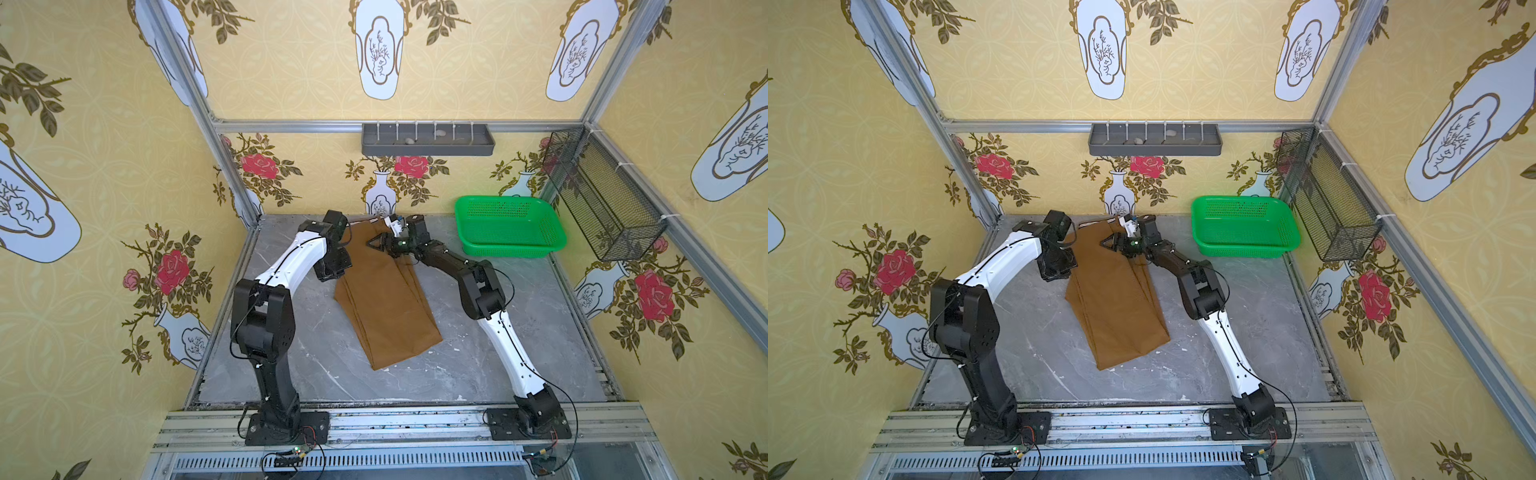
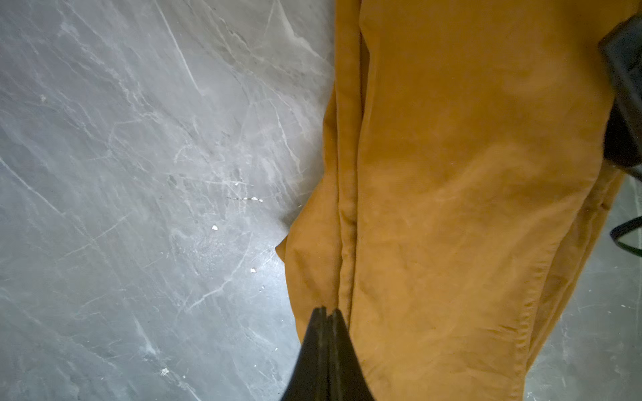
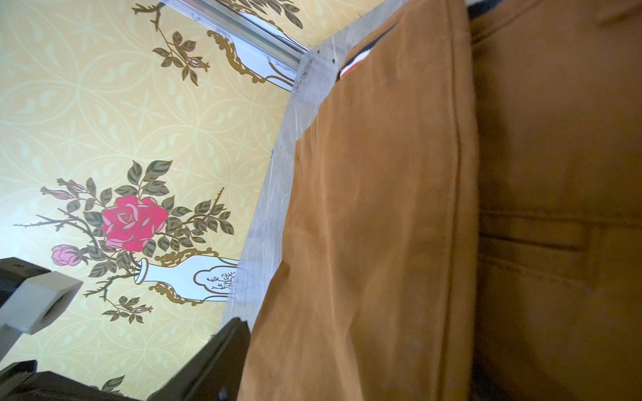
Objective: Roll up the long pants
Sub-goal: Fold the long pant at the center of the board.
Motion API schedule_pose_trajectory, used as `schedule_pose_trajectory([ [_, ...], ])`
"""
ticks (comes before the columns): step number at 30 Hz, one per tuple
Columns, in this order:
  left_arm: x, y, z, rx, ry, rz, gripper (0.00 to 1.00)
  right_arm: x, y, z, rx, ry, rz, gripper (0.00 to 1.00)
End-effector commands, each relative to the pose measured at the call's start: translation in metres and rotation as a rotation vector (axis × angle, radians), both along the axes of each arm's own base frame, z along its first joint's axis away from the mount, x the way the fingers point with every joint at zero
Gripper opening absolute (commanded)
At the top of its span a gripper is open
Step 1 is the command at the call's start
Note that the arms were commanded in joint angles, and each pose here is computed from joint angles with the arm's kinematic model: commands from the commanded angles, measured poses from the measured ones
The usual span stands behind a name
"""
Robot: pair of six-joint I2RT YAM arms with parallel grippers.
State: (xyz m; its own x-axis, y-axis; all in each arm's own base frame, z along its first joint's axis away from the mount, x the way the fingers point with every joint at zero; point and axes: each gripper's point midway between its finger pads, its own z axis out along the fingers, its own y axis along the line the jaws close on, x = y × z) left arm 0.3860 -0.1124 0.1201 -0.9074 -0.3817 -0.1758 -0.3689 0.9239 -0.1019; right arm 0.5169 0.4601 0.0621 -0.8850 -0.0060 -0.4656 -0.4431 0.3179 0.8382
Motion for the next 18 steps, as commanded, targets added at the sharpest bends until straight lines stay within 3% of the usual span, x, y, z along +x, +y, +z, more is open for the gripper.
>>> schedule_pose_trajectory([
  [1,-0.011,0.006,-0.001,0.028,0.032,0.006,0.0,0.019,-0.004,-0.006,0.028,-0.041,-0.065,0.82],
  [3,-0.016,0.008,-0.004,0.033,0.045,0.008,0.0,0.028,-0.005,-0.007,0.05,-0.054,-0.091,0.8],
  [4,-0.019,0.009,-0.005,0.034,0.051,0.009,0.0,0.031,-0.003,-0.006,0.061,-0.059,-0.093,0.69],
  [7,-0.026,0.013,-0.009,0.045,0.065,0.015,0.0,0.038,0.001,-0.004,0.085,-0.065,-0.098,0.19],
  [9,-0.03,0.015,-0.01,0.049,0.072,0.019,0.0,0.039,0.002,-0.002,0.091,-0.068,-0.101,0.01],
  [18,-0.039,0.015,-0.018,0.039,0.09,0.021,0.0,0.039,-0.007,0.029,0.147,-0.108,-0.113,0.0],
])
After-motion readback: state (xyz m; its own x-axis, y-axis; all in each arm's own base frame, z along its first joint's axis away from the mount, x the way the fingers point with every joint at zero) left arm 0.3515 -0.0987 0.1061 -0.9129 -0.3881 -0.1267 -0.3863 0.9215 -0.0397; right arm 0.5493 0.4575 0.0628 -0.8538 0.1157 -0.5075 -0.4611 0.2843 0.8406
